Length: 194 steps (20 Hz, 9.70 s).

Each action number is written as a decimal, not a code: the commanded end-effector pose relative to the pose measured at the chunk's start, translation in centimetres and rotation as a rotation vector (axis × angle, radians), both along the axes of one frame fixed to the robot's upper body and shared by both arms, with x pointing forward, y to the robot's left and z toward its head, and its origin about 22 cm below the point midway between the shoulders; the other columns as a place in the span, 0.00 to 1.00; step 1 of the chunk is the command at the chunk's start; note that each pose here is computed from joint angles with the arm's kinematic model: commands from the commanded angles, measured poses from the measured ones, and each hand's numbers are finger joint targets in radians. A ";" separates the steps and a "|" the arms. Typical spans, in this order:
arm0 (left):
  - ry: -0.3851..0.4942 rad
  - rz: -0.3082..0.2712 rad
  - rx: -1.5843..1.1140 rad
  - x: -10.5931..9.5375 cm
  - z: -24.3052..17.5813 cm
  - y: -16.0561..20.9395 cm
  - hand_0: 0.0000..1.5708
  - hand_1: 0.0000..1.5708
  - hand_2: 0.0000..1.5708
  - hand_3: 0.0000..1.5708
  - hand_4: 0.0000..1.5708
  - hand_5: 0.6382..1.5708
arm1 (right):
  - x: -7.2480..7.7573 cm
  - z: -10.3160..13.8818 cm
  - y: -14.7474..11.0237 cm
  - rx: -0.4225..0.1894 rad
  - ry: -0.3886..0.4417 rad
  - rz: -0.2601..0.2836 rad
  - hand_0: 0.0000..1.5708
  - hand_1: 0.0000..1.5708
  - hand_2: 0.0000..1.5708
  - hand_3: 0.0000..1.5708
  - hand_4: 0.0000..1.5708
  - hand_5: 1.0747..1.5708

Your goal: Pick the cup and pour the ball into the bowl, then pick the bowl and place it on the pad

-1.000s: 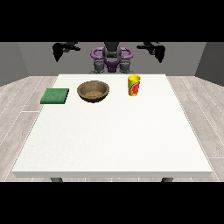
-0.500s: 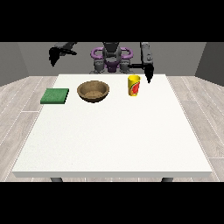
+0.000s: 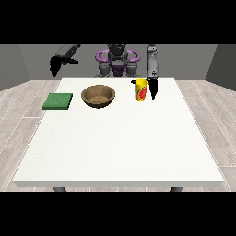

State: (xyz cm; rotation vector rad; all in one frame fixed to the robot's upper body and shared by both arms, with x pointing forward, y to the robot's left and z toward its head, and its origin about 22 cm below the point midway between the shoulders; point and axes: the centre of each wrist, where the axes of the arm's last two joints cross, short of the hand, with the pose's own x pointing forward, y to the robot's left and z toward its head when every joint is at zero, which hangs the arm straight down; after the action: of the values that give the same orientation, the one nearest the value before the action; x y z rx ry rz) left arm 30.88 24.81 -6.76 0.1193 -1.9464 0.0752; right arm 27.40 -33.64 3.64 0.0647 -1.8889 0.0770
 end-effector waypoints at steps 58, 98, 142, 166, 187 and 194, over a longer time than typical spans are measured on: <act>-0.085 0.217 1.814 10.1 12.1 -15.6 0.94 0.94 1.00 1.00 1.00 0.61 | -0.4 -4.6 -7.5 0.009 0.277 -0.035 0.00 0.00 0.00 0.00 0.00 1.00; 0.186 -0.050 0.249 3.4 8.5 -9.9 0.00 0.00 0.00 0.00 0.00 0.99 | 2.4 -7.5 4.3 0.135 0.284 -0.157 0.00 0.00 0.00 0.00 0.14 1.00; 0.222 -0.133 0.156 1.1 6.3 -0.8 0.00 0.00 0.00 0.00 0.62 0.84 | 5.7 -11.4 6.8 -0.382 0.711 -0.571 1.00 1.00 1.00 0.60 0.54 0.98; 0.033 0.022 0.099 0.8 14.9 16.9 0.00 0.00 0.00 0.00 0.84 0.99 | 6.4 0.5 -9.1 -0.306 0.556 -0.634 1.00 1.00 1.00 0.00 0.56 1.00; -0.107 0.020 0.101 -0.9 19.6 23.2 0.00 0.00 0.00 0.00 0.75 0.98 | 6.9 4.1 -13.5 -0.191 0.516 -0.772 0.20 0.20 0.31 0.46 0.00 0.85; 0.020 -0.115 0.086 0.4 15.5 15.6 0.00 0.00 0.00 0.00 0.57 0.99 | 5.2 2.5 -15.0 -0.231 0.633 -0.768 0.00 0.00 0.00 0.00 0.00 0.57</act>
State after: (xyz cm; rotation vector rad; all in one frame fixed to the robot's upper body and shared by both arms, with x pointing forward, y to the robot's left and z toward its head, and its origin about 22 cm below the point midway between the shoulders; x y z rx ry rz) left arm 30.11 46.03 10.25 0.1759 -1.9697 -0.0349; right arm 33.69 -47.16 6.47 -0.6924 -1.2231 -0.2356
